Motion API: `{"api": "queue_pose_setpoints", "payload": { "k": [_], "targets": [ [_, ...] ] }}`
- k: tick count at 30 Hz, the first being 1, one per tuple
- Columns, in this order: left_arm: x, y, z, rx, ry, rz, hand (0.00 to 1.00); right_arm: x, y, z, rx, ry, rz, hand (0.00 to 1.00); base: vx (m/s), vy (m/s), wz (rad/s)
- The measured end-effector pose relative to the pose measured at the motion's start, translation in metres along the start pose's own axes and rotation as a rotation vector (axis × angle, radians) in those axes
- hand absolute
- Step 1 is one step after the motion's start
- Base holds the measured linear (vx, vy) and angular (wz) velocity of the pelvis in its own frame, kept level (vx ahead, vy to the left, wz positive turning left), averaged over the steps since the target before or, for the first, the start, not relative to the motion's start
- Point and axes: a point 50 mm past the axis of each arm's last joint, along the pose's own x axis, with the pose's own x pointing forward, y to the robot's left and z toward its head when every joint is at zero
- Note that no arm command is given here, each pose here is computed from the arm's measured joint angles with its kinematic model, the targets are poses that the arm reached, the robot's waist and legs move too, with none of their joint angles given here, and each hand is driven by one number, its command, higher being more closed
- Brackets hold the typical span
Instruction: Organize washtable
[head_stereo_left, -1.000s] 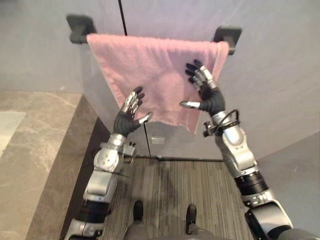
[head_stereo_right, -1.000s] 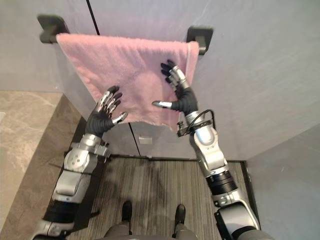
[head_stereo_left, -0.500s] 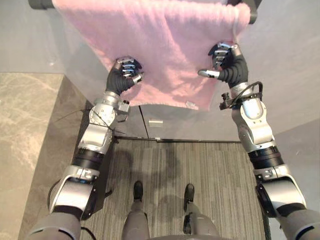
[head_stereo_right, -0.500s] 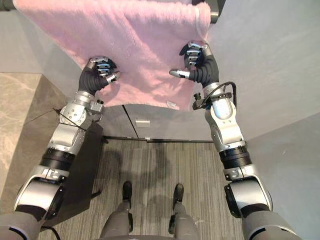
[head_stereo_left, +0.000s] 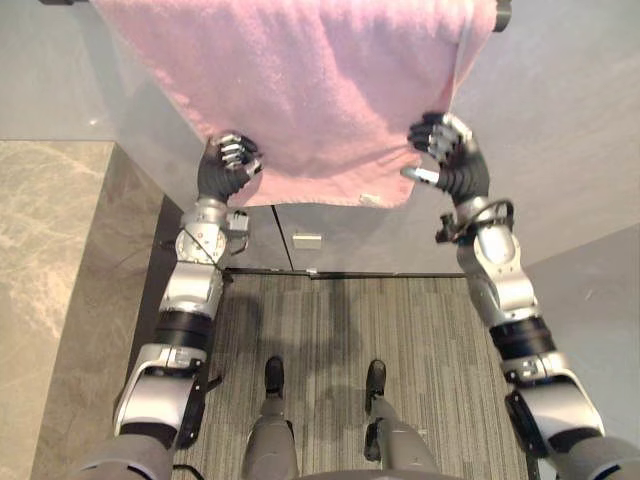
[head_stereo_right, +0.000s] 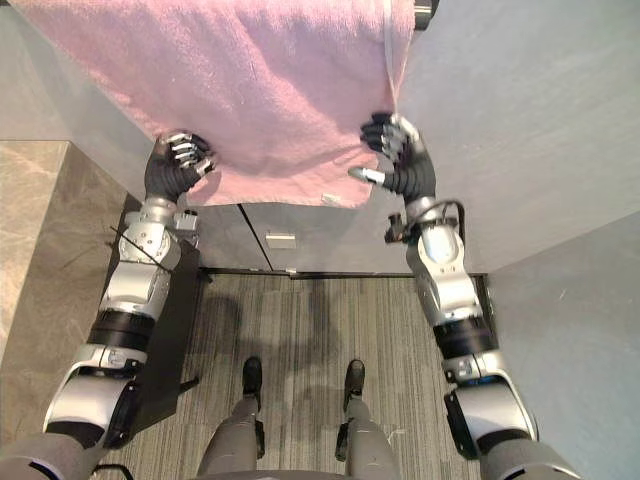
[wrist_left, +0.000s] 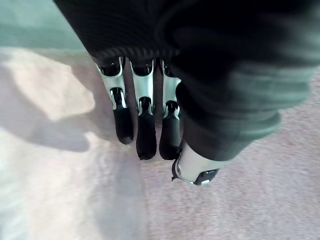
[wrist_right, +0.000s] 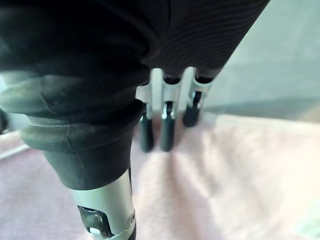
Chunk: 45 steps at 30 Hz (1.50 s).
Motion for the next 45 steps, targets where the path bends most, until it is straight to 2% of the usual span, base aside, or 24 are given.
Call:
{"api": "queue_pose_setpoints", "payload": {
  "k": [6,13,17,20,23,26,28,32,33,35,39,41,43,45],
  "targets": [
    [-0.049,0.011,-0.043,-0.015,0.159,0.043,0.0,-0.067,-0.006,-0.043,0.042,0.187,-0.056,0.0,0.0,0.001,-0.01],
    [-0.178,0.008,-0.127,0.032,0.618,0.002,0.0,-0.181,-0.01,-0.102,0.033,0.564,-0.186,0.0,0.01,0.003,-0.02],
    [-0.288,0.018,-0.173,0.045,1.049,0.11,0.0,-0.268,0.004,-0.146,0.079,0.943,-0.252,0.0,0.06,0.014,-0.07],
    [-0.355,0.015,-0.184,0.004,1.305,0.237,0.0,-0.319,0.005,-0.163,0.098,1.163,-0.334,0.0,0.04,0.005,-0.04],
    [-0.431,0.006,-0.176,-0.061,1.576,0.419,0.0,-0.375,-0.002,-0.168,0.139,1.386,-0.515,0.0,0.04,0.001,0.0],
    [-0.462,0.003,-0.167,-0.091,1.679,0.496,0.0,-0.387,-0.012,-0.168,0.081,1.466,-0.541,0.0,-0.01,-0.007,0.07],
    [-0.463,0.0,-0.167,-0.106,1.689,0.506,0.0,-0.387,-0.017,-0.169,-0.021,1.516,-0.459,0.0,-0.01,-0.007,0.22],
    [-0.433,-0.005,-0.177,-0.125,1.604,0.479,0.0,-0.36,-0.023,-0.174,-0.273,1.505,-0.227,0.0,-0.06,-0.05,0.47],
    [-0.425,-0.003,-0.179,-0.124,1.575,0.479,0.0,-0.356,-0.023,-0.174,-0.278,1.49,-0.22,0.0,-0.04,-0.083,0.75],
    [-0.385,0.002,-0.189,-0.121,1.467,0.464,0.0,-0.35,-0.005,-0.178,-0.22,1.463,-0.233,0.0,0.05,-0.038,0.72],
    [-0.369,-0.015,-0.19,-0.147,1.412,0.425,0.0,-0.345,-0.014,-0.173,-0.212,1.411,-0.327,0.0,-0.04,0.047,0.35],
    [-0.359,-0.011,-0.191,-0.113,1.379,0.389,0.0,-0.354,-0.004,-0.177,-0.157,1.455,-0.342,0.0,-0.12,0.054,0.4],
    [-0.352,-0.022,-0.192,-0.122,1.371,0.345,0.0,-0.352,-0.006,-0.177,-0.154,1.445,-0.363,0.0,-0.05,0.105,0.18],
    [-0.325,-0.037,-0.193,-0.109,1.302,0.231,0.0,-0.344,-0.01,-0.179,-0.166,1.438,-0.369,0.0,-0.1,0.133,0.61]
  ]
}}
